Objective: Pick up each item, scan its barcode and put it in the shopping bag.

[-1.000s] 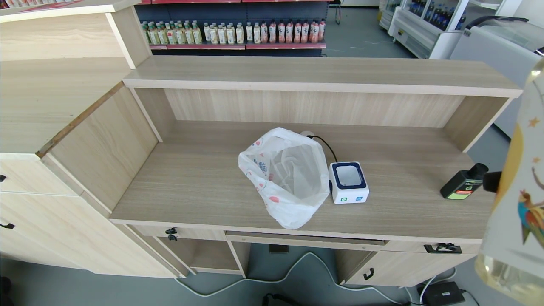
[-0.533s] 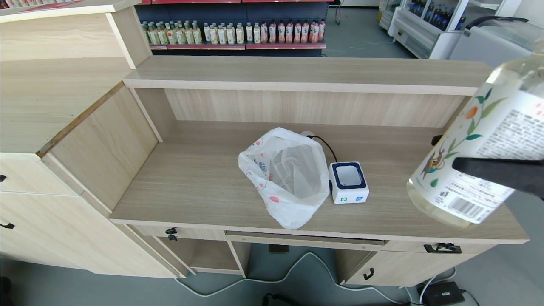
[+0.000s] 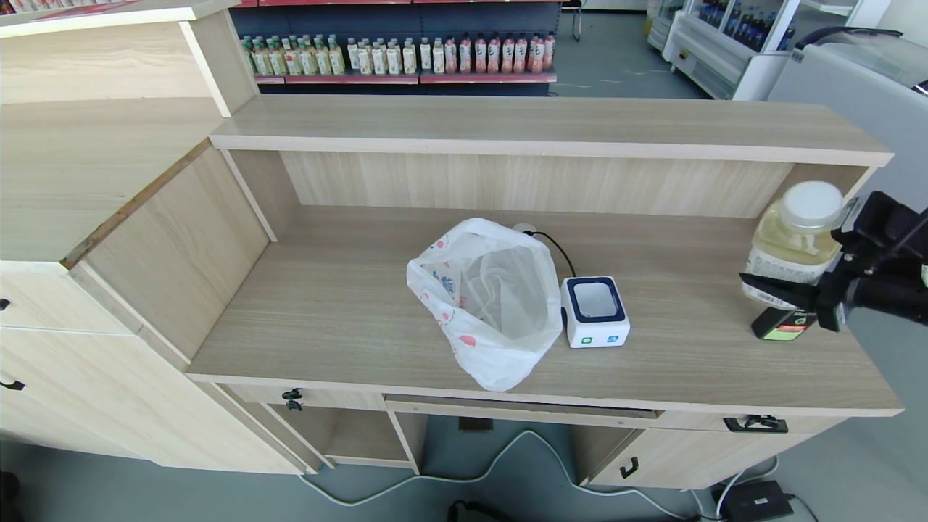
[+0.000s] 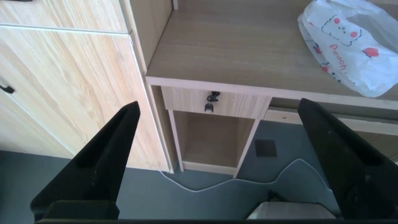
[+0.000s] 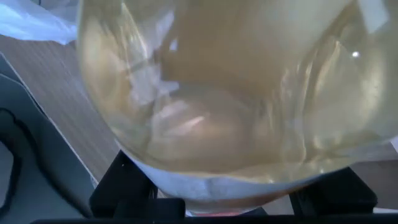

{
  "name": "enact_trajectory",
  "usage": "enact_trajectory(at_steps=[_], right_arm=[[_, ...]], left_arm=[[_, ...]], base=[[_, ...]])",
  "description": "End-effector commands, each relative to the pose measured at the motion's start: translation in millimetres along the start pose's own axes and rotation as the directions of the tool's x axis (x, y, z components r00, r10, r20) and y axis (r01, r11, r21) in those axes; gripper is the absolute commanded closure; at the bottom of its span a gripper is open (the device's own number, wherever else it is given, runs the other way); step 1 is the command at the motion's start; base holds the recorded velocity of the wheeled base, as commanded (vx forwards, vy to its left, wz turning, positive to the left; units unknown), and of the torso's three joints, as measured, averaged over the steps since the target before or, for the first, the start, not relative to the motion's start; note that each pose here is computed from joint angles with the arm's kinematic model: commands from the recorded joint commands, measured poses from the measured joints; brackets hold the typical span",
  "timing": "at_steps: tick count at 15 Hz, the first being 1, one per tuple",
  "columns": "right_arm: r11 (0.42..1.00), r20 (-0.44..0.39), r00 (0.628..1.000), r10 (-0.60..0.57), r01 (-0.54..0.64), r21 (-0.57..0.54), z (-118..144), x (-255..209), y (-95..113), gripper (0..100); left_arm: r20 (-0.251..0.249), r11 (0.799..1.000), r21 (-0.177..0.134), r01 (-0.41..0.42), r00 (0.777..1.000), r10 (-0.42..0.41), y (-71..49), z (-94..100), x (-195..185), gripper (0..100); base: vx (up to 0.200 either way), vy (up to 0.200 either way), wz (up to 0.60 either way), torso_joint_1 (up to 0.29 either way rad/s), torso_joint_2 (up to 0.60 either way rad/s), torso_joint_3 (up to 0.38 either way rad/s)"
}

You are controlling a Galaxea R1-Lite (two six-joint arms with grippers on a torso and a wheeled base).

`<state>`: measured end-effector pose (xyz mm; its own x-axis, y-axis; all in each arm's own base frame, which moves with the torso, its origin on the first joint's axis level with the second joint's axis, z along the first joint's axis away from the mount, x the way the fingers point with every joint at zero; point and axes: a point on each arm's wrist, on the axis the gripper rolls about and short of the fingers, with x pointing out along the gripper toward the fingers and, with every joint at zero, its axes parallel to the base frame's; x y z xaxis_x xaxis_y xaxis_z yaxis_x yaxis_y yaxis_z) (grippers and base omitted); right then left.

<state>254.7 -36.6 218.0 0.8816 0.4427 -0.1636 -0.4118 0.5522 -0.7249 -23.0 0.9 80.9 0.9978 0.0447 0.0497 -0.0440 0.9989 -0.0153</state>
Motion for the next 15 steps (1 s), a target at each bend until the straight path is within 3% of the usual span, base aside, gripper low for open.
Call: enact_trajectory(at_steps=[1,4,8,12,15], right_arm=[[0.999,-0.043,0.998,0.045,-0.045,-0.017,-25,-2,10,100],[0.991,0.056,0.993,0.101,-0.096,-0.098,-31,1,6,100],[0.964,0.081,0.99,0.113,-0.089,-0.25,-50,-1,-5,100],[0.917,0.13,0.986,0.101,-0.041,-0.396,-52,15,-18,100],[0.908,0.225,0.955,0.193,-0.086,-0.41,-53,56,-5,100]], left_arm=[[0.001,1.0,-0.001,0.0,1.0,0.0,0.0,0.0,0,0],[0.001,1.0,-0.001,0.0,1.0,0.0,0.0,0.0,0,0],[0.001,1.0,-0.001,0.0,1.0,0.0,0.0,0.0,0,0],[0.001,1.0,0.001,-0.001,1.0,0.001,0.0,0.0,0,0],[0.001,1.0,-0.001,-0.001,1.0,0.001,0.0,0.0,0,0]], base=[[0.0,0.0,0.0,0.0,0.0,0.0],[0.0,0.0,0.0,0.0,0.0,0.0],[0.0,0.0,0.0,0.0,0.0,0.0],[0.0,0.0,0.0,0.0,0.0,0.0],[0.0,0.0,0.0,0.0,0.0,0.0]])
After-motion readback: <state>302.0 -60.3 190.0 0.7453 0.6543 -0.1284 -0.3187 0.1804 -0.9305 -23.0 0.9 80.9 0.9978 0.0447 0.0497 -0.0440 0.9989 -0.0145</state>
